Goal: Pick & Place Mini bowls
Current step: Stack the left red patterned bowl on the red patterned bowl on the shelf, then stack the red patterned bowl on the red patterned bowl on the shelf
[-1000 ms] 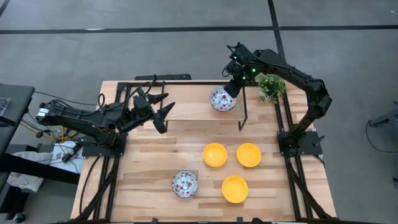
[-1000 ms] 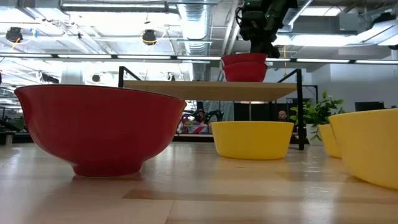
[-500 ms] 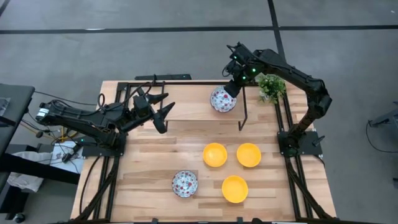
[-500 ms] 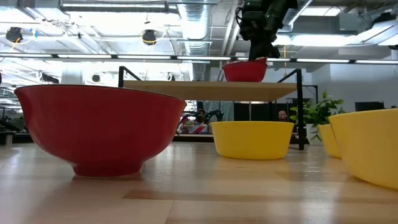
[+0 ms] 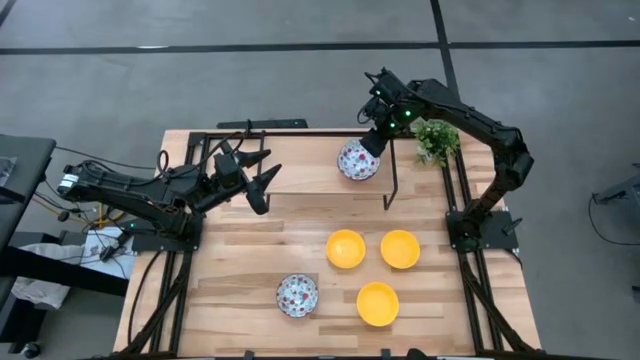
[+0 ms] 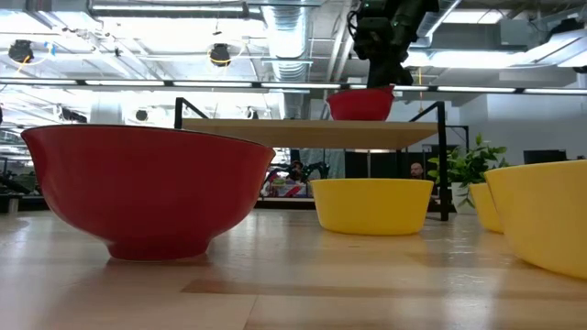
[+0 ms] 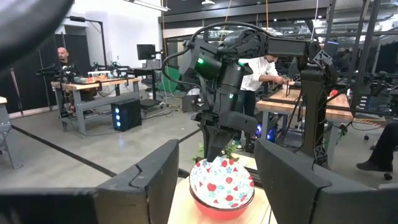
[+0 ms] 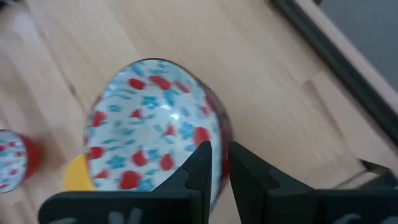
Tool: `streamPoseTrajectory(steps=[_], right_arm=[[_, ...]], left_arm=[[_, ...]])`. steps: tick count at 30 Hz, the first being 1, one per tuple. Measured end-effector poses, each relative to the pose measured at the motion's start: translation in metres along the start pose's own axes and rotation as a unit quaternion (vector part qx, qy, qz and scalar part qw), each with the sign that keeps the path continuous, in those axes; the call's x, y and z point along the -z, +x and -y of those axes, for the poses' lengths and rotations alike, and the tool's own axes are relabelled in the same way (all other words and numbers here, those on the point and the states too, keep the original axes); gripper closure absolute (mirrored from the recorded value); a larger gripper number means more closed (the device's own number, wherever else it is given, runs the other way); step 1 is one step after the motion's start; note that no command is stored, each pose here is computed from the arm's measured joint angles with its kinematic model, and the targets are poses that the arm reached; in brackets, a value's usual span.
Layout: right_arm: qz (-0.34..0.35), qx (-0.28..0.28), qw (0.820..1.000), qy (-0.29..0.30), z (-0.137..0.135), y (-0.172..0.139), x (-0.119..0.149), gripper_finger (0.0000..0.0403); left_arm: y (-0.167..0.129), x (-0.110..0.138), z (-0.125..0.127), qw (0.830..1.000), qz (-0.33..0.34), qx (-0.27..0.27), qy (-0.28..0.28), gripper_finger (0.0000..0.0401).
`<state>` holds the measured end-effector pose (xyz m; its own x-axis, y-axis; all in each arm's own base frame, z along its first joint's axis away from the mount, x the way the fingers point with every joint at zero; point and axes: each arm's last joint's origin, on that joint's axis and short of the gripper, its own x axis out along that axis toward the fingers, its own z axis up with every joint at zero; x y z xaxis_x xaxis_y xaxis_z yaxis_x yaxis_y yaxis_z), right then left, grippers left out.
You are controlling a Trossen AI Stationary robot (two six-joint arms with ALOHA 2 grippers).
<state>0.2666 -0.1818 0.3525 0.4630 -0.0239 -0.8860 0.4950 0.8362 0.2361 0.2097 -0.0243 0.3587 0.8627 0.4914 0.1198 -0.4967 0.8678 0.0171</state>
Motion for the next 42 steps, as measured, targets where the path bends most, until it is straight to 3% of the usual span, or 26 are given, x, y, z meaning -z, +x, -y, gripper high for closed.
streamPoseTrajectory(steps=[11,19,42], right_arm=[[0.001,0.012,1.000,-0.002,0.0005,-0.0016,0.0008,0.0368],[-0.003,0.012,1.000,-0.017,-0.0019,-0.0030,0.0025,0.0400],[-0.035,0.006,0.999,-0.039,-0.0075,-0.0016,0.0085,0.0402]], left_arm=[[0.0000,0.0000,0.0000,1.000,0.000,0.000,0.000,0.0192],[0.0000,-0.0001,0.0000,1.000,0.000,0.000,0.000,0.0192],[0.0001,-0.0001,-0.0001,1.000,0.000,0.000,0.000,0.0192]])
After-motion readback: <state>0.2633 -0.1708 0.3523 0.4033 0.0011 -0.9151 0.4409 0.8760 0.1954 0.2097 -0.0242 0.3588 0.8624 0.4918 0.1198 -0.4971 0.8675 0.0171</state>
